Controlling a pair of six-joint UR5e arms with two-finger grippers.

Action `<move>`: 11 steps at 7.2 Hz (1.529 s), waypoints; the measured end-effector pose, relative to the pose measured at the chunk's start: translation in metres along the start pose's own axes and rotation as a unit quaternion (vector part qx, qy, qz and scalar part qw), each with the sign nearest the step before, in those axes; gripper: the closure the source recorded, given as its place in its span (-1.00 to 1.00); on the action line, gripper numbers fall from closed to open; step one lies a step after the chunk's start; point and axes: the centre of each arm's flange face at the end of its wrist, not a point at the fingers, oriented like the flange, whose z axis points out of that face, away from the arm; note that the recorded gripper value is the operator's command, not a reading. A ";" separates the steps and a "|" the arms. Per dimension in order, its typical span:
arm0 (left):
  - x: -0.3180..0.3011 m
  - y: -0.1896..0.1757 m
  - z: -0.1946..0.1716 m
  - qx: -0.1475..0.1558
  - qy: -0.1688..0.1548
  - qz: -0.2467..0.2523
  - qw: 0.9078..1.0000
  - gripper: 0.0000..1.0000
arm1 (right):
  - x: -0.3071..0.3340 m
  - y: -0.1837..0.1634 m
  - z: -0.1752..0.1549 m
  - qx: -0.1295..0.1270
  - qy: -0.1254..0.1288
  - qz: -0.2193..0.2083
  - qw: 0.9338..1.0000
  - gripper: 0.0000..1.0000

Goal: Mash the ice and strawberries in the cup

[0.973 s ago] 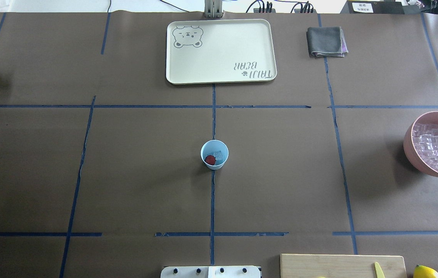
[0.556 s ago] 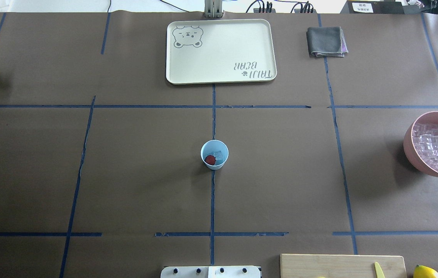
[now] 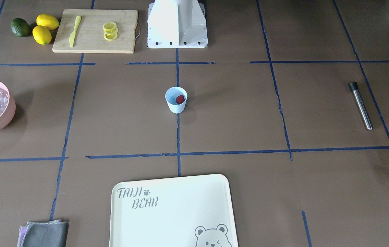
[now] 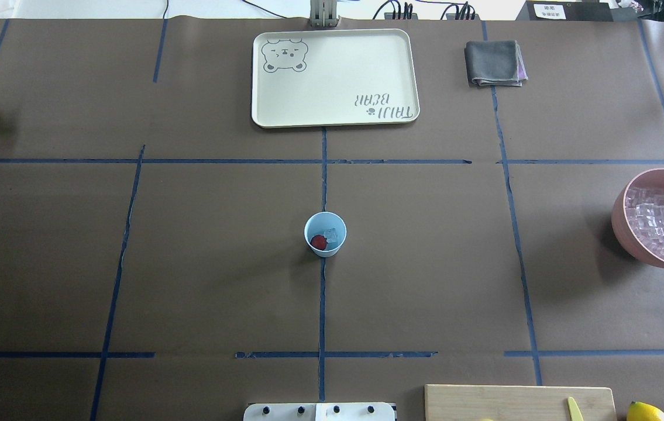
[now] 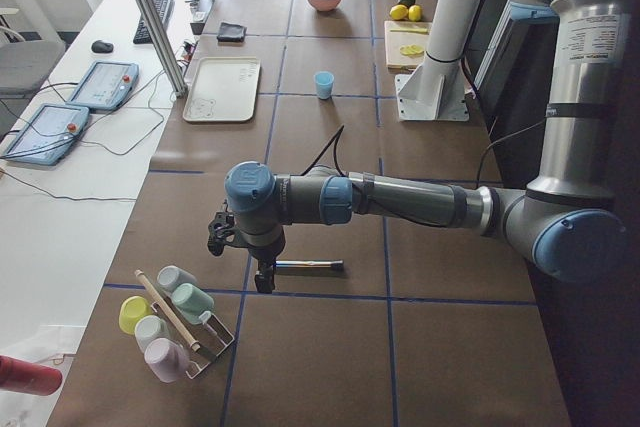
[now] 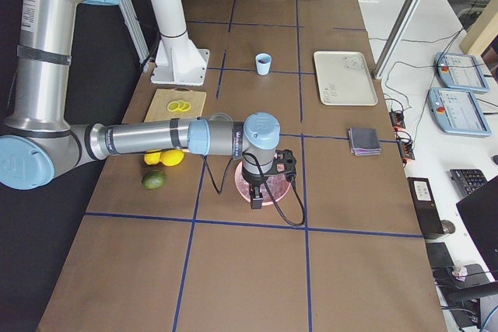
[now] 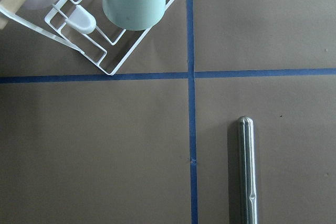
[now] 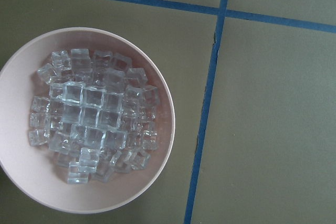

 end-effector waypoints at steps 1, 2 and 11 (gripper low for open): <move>0.002 0.008 0.000 0.000 0.000 0.001 1.000 -1.00 | 0.000 0.000 -0.001 0.001 0.004 0.000 1.000 -0.99; 0.004 0.016 0.001 -0.002 0.000 0.002 1.000 -1.00 | -0.001 -0.001 -0.002 0.002 0.007 -0.002 1.000 -0.99; 0.009 0.040 0.030 0.004 0.001 0.041 0.999 -1.00 | 0.008 -0.003 0.015 -0.009 0.006 0.002 1.000 -0.99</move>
